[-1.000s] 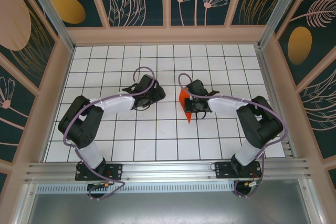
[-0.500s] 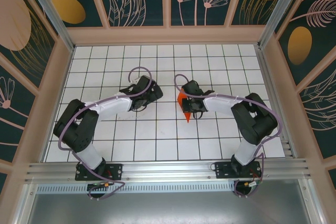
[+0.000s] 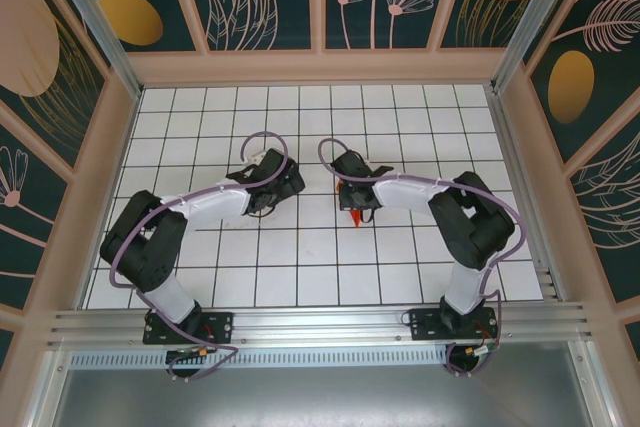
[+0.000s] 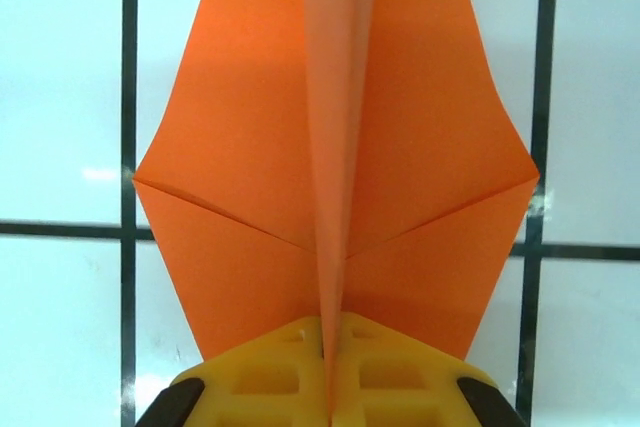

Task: Fold a paper plane with a square sheet of paper (pick it up from the middle)
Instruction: Move the paper plane to the center of the table.

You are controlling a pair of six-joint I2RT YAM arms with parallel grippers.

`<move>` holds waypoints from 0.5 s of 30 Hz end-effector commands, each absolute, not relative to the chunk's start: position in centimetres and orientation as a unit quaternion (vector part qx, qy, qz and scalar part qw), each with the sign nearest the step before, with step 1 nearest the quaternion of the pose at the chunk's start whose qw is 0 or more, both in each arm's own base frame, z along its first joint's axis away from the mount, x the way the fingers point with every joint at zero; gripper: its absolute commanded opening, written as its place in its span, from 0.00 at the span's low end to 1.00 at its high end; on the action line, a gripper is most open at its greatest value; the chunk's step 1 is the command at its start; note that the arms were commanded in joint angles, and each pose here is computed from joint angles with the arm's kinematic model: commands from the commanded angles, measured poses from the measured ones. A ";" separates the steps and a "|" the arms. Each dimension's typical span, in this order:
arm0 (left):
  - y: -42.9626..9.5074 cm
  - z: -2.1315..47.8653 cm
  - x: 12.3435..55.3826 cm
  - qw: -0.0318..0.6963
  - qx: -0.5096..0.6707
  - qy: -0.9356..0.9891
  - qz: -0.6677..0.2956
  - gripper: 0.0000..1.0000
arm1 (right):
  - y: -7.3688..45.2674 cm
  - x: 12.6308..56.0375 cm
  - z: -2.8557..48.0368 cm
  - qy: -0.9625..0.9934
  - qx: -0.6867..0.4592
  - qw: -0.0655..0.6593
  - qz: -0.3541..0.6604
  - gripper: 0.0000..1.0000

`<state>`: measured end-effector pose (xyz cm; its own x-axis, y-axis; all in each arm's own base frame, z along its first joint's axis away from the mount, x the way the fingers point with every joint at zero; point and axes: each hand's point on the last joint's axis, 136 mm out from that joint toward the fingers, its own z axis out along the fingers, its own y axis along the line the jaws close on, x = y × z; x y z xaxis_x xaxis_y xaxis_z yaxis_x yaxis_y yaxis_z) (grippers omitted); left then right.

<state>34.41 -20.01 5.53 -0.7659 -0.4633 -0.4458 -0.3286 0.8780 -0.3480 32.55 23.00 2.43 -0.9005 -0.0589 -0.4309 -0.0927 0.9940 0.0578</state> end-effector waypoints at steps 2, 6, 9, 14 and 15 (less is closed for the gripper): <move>-18.8 6.0 33.9 0.274 -0.219 0.930 -0.110 0.99 | 23.5 35.5 4.6 0.968 -0.046 0.247 0.018 0.07; -18.6 5.9 33.8 0.273 -0.218 0.930 -0.110 0.99 | 24.3 38.2 5.1 0.964 -0.052 0.261 0.025 0.07; -18.6 5.7 33.7 0.271 -0.217 0.931 -0.111 0.99 | 24.8 40.3 5.3 0.960 -0.056 0.273 0.034 0.07; -18.9 5.5 33.8 0.268 -0.216 0.932 -0.115 0.99 | 25.7 43.0 5.0 0.957 -0.066 0.278 0.046 0.08; -18.9 5.5 33.8 0.267 -0.216 0.932 -0.115 0.98 | 25.8 43.3 4.8 0.958 -0.066 0.276 0.045 0.08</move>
